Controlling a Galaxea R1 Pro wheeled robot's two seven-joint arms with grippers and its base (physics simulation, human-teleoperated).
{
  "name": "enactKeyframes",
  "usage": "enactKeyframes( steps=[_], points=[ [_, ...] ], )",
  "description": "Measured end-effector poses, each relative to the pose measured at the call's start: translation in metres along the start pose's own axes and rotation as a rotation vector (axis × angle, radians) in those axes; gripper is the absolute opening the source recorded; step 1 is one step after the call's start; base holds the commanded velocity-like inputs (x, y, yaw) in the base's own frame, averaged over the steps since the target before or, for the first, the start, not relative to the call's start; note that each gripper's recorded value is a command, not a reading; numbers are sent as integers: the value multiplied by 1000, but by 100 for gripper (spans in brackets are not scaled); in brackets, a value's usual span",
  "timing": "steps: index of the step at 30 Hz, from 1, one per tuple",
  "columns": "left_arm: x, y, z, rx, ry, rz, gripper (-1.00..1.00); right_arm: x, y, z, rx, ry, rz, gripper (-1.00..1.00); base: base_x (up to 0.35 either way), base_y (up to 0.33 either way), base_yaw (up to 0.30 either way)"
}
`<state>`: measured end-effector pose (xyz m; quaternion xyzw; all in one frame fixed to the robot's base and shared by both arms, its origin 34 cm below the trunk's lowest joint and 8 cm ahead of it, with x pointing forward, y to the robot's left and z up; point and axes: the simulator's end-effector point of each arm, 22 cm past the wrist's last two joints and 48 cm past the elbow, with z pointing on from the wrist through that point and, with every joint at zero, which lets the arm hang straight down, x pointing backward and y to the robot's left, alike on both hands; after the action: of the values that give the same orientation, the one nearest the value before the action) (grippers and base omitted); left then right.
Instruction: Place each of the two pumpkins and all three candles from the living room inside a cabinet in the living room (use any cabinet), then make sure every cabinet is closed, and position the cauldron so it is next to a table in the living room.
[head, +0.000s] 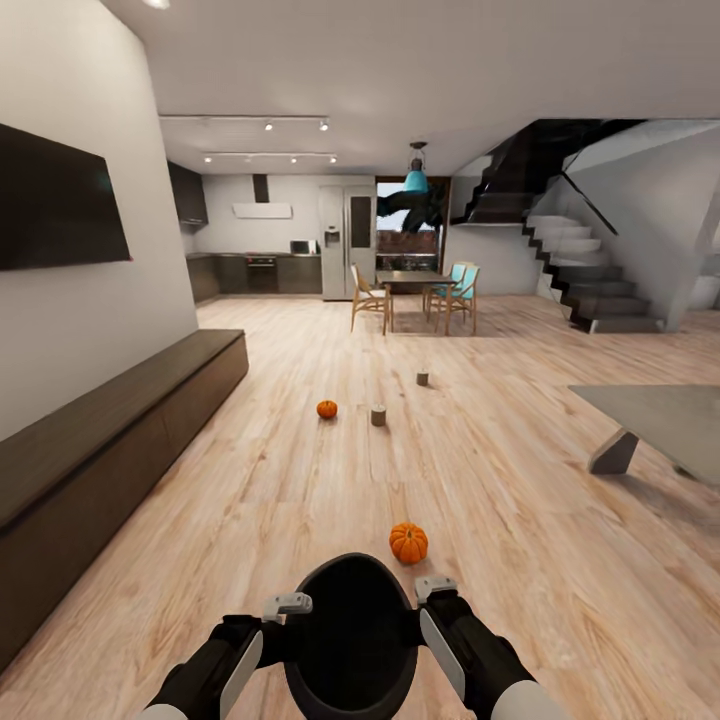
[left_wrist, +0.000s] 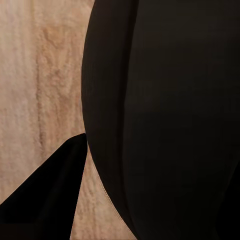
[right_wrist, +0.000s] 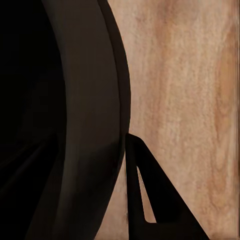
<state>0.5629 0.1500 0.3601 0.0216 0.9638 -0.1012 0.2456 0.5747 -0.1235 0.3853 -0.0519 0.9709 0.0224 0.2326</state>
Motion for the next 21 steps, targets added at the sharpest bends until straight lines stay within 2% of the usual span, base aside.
enactKeyframes(
  steps=[21],
  points=[
    [-8,-1,-6,0,-19,3,-100,-7,0,-7,2,-20,-2,-100,0,0,-236]
  ],
)
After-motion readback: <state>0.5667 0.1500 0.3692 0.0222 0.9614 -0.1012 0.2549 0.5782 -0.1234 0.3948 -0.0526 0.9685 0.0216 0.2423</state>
